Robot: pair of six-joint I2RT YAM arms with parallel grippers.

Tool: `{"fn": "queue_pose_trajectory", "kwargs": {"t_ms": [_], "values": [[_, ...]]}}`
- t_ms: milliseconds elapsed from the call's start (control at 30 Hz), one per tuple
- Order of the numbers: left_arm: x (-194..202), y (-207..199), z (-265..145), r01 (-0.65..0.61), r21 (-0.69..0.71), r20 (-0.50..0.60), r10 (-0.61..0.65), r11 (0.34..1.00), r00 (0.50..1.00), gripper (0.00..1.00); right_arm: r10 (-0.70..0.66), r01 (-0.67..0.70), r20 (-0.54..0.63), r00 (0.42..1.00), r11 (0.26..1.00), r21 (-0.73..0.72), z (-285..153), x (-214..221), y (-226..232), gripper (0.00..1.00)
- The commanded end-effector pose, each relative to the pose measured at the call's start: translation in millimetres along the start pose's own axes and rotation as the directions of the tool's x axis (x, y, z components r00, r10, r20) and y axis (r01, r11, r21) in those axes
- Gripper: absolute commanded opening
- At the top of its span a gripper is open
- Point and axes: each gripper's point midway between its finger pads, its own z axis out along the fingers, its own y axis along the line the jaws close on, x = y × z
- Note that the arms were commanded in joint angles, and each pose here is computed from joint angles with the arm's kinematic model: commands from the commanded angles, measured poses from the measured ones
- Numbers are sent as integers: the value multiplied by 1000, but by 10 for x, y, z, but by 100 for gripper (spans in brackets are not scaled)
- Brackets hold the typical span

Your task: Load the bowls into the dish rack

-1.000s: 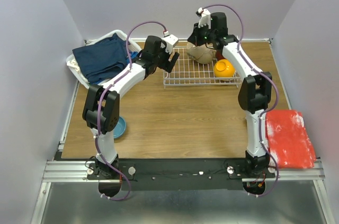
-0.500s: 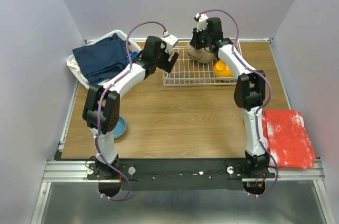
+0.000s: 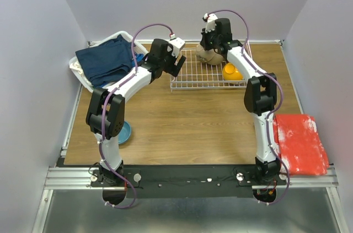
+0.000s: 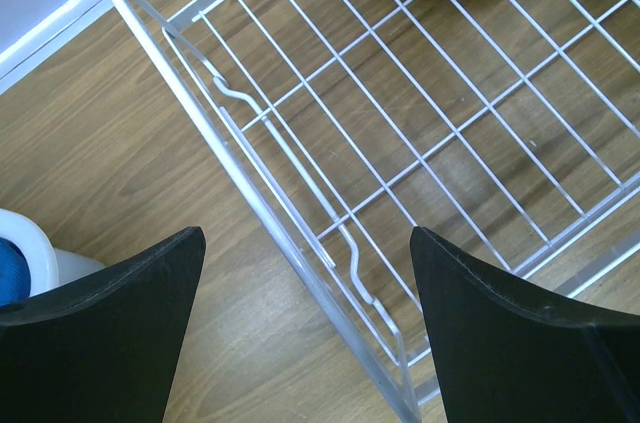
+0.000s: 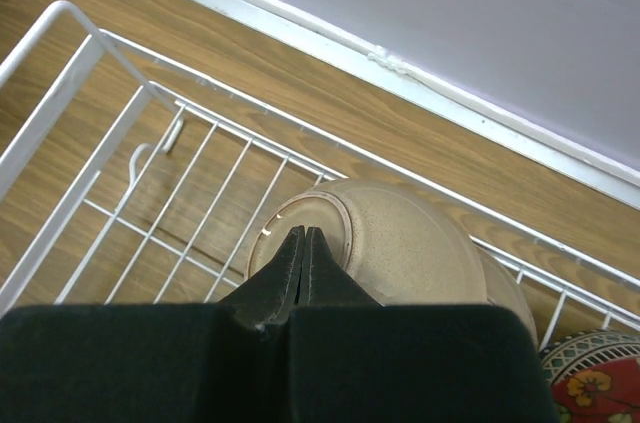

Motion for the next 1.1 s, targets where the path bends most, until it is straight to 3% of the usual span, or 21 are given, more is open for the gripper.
{"fn": "queue_pose_trajectory", "kwargs": {"t_ms": [0,233,733,867,1000,1067], "values": [[125,44,59,6,-19,-17,-6,1000,1000,93,-19,27,-52,998,990,142,-189,117,-489,1],[121,32,65,10,-14,-14,-10,1000,1000,93,-18,33,-84,996,984,177,-300,231,-606,1],[3,54,10,15,-23,12,-15,1000,1000,93,-41,51,-53,998,979,199,-471,33,-638,1],[-480,92,-173,33,-25,114,-30,999,993,92,-34,32,14,999,990,137,-627,-257,-488,1],[-1136,138,-532,18,-24,247,-11,1000,969,92,-69,68,113,991,998,13,-968,-713,-180,20],[-1366,210,-789,-20,-61,283,36,998,958,93,-71,78,120,990,996,-48,-1063,-742,-49,26]]}}
